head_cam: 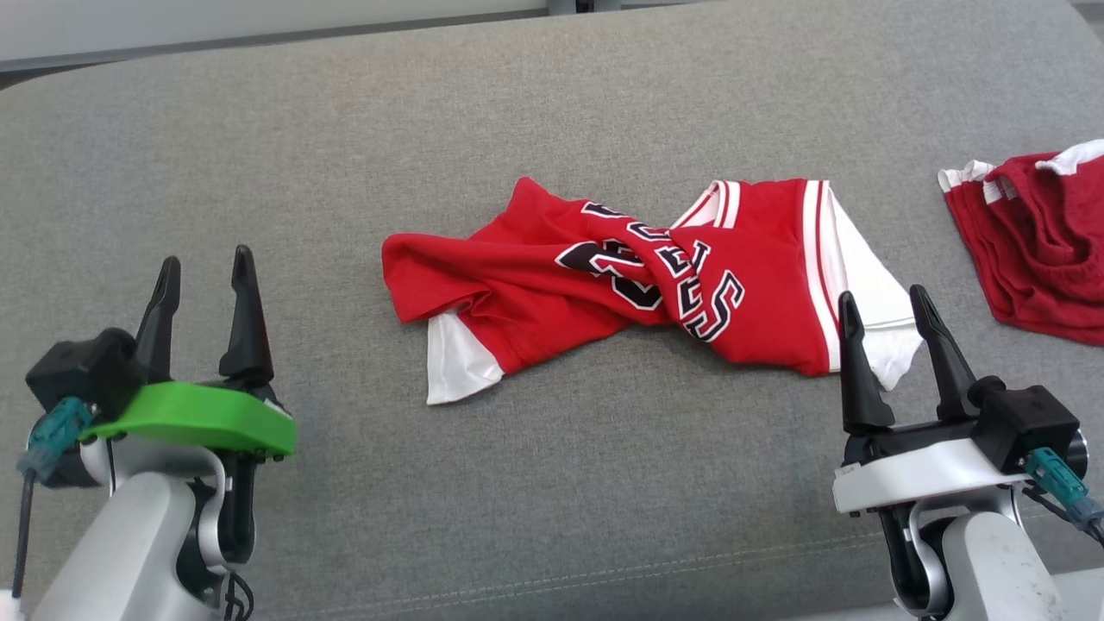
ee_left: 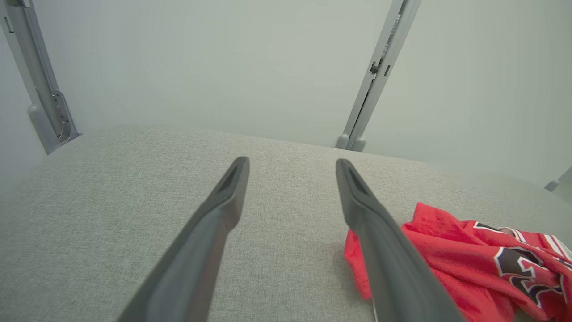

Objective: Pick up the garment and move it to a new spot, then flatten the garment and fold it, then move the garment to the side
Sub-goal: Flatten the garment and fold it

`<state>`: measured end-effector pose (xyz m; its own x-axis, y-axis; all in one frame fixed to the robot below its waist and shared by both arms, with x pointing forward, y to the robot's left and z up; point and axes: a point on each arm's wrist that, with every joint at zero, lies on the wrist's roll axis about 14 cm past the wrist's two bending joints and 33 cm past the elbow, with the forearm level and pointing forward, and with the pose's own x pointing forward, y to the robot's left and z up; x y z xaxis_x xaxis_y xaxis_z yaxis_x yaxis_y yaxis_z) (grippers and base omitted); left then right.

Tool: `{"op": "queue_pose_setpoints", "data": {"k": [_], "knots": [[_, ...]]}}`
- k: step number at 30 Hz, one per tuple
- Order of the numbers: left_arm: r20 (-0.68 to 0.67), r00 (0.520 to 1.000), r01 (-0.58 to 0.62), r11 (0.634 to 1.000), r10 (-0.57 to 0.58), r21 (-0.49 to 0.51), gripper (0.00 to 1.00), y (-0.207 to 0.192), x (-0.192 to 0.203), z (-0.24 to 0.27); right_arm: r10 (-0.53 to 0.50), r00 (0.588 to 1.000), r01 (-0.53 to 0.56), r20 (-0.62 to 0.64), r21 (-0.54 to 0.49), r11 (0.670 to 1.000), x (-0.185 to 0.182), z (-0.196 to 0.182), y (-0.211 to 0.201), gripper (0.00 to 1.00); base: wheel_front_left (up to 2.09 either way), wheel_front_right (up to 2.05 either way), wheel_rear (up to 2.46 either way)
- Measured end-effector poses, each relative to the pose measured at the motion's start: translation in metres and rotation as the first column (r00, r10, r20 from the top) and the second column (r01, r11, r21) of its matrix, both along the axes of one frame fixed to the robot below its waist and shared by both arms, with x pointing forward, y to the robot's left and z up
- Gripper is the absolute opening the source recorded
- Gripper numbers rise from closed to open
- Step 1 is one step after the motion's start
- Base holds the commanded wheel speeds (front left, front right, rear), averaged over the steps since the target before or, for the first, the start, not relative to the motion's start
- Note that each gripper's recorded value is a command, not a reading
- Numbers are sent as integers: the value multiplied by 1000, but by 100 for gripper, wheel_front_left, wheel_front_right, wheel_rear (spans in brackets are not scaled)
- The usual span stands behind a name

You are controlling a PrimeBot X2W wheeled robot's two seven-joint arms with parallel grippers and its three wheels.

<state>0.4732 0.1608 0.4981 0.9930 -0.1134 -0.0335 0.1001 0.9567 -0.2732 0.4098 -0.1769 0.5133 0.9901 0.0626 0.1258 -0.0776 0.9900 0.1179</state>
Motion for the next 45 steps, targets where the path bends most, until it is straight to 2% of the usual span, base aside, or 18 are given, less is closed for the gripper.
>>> {"op": "queue_pose_setpoints", "data": {"k": [6,19,36,41,45], "knots": [[96,992,-88,996,85,30,100,15,-30,27,12,1000,-12,10,-4,1000,-5,5,4,100,0,0,0],[101,985,-148,982,137,115,100,26,-94,19,21,999,-22,-26,-9,1000,-37,-4,8,100,0,0,0],[101,991,-106,986,93,130,100,16,-108,16,10,1000,-10,-1,-10,1000,-48,6,4,100,0,0,0],[88,996,13,991,-24,134,100,-12,-93,19,16,1000,-16,-14,-7,1000,-44,2,6,100,0,0,0],[-13,981,194,972,-194,131,100,-54,-83,5,28,999,-28,-26,-6,1000,-40,-2,10,100,0,0,0]]}}
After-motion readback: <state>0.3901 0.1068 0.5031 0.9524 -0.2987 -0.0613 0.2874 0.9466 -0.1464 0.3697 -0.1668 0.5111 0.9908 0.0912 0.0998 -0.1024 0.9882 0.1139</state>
